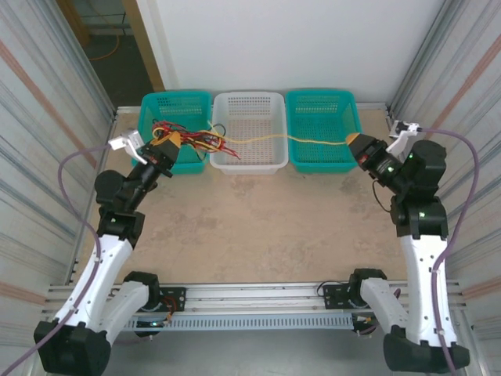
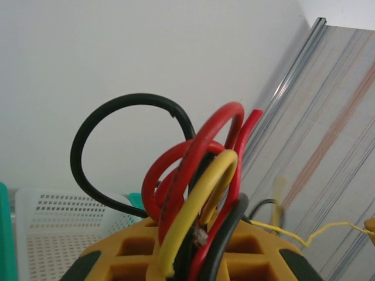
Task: Untangle the cables
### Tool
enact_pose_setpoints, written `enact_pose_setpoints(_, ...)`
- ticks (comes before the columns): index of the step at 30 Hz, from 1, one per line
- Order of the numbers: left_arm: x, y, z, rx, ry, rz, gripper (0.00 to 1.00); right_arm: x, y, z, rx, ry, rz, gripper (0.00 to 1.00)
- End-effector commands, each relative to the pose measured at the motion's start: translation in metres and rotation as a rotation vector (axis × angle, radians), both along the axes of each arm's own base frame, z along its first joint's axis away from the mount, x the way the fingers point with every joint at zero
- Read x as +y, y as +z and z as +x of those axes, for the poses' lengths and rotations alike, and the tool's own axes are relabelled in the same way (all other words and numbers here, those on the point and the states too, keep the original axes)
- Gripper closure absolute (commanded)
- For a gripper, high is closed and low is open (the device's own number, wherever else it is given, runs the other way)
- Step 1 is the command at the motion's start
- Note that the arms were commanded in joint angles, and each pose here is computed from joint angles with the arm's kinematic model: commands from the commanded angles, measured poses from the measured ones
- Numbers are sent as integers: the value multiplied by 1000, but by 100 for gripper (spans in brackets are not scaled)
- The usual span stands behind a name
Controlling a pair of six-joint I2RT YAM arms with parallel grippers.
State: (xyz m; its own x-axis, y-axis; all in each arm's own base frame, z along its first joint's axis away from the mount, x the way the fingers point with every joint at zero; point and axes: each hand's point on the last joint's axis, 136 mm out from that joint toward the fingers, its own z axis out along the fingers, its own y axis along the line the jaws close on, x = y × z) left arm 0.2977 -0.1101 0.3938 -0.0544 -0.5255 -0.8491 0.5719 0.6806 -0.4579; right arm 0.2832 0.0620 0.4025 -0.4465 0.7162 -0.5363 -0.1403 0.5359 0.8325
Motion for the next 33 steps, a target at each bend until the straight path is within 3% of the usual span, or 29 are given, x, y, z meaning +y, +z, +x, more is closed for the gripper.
enact_pose_setpoints(1, 37, -9, 5, 24, 171, -41, 100, -32, 28, 2, -46, -102, 13, 100)
enact_pose_setpoints(12, 32, -65, -25, 168, 111, -77, 100, -103, 73, 13, -100, -293, 31, 100)
enact_pose_setpoints(15, 13, -77, -38, 211, 14, -94, 100, -109, 81, 23, -111, -280, 68, 100)
enact_pose_setpoints(22, -62, -125, -68, 367, -291, -97, 100, -92, 83, 28, -115, -254, 17, 100)
enact_pose_setpoints(26, -86, -168, -73, 466, -262, -1, 100, -73, 77, 32, -103, -224, -19, 100)
enact_pose_setpoints(33, -111, -216, -54, 618, -210, 67, 100, -33, 65, 39, -80, -149, -90, 100)
